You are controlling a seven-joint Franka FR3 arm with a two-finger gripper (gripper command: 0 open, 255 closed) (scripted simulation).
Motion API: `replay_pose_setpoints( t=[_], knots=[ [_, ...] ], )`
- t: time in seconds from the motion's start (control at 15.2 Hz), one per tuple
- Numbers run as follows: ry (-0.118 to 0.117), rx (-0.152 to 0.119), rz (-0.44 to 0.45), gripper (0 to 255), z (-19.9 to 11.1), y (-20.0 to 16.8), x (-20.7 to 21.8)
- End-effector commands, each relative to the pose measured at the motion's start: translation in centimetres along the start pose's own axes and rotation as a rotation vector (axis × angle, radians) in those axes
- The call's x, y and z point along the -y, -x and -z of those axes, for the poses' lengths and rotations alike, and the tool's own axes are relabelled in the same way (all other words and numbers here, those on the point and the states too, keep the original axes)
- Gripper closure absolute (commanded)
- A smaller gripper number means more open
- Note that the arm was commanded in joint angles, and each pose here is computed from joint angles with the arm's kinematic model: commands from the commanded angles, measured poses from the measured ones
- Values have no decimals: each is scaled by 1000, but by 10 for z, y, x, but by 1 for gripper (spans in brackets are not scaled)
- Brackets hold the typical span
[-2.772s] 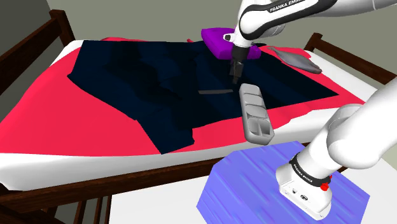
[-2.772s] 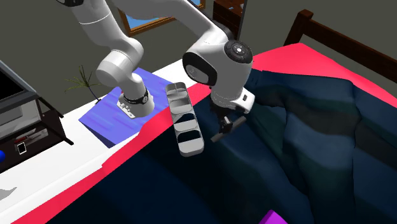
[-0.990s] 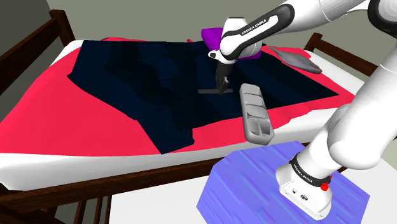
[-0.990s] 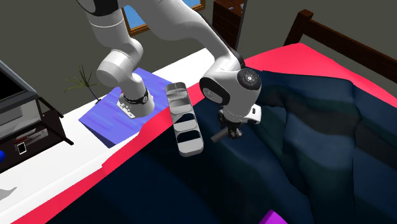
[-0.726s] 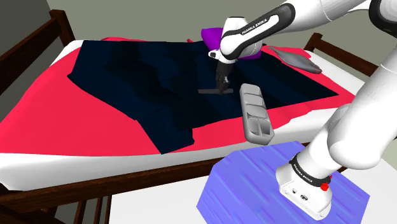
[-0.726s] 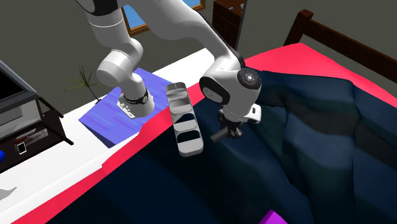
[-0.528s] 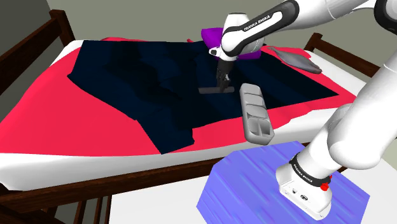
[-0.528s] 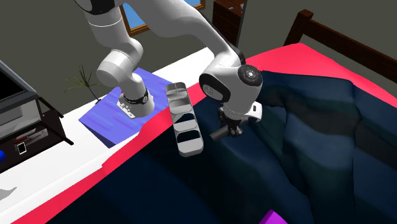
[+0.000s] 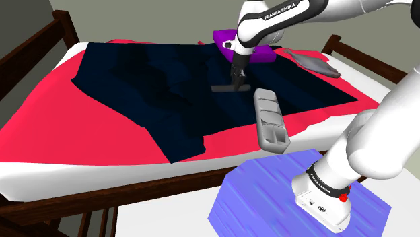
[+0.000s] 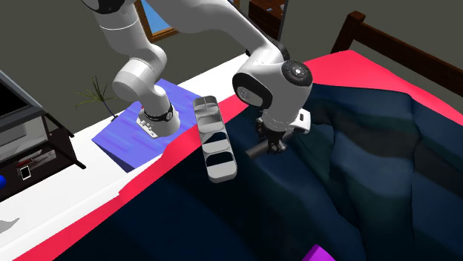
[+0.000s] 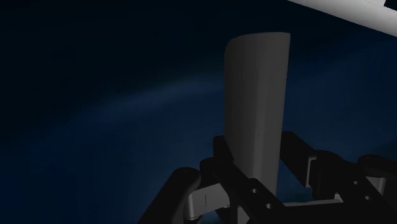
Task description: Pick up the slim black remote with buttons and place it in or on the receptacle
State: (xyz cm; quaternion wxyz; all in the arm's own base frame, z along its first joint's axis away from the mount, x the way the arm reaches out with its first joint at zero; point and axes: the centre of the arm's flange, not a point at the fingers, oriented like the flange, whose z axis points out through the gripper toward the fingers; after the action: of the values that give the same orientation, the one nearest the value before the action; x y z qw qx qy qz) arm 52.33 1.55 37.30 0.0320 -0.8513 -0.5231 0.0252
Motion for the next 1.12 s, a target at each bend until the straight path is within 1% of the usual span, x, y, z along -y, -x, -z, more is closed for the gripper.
replay_pose_setpoints(
  t=[0.0,0.66,0.73,1.06],
  knots=[
    [0,0,0,255,10,1,1],
    [0,0,0,255,63,1,6],
    [0,0,0,255,64,1,6],
    [0,0,0,255,57,44,55]
  ],
)
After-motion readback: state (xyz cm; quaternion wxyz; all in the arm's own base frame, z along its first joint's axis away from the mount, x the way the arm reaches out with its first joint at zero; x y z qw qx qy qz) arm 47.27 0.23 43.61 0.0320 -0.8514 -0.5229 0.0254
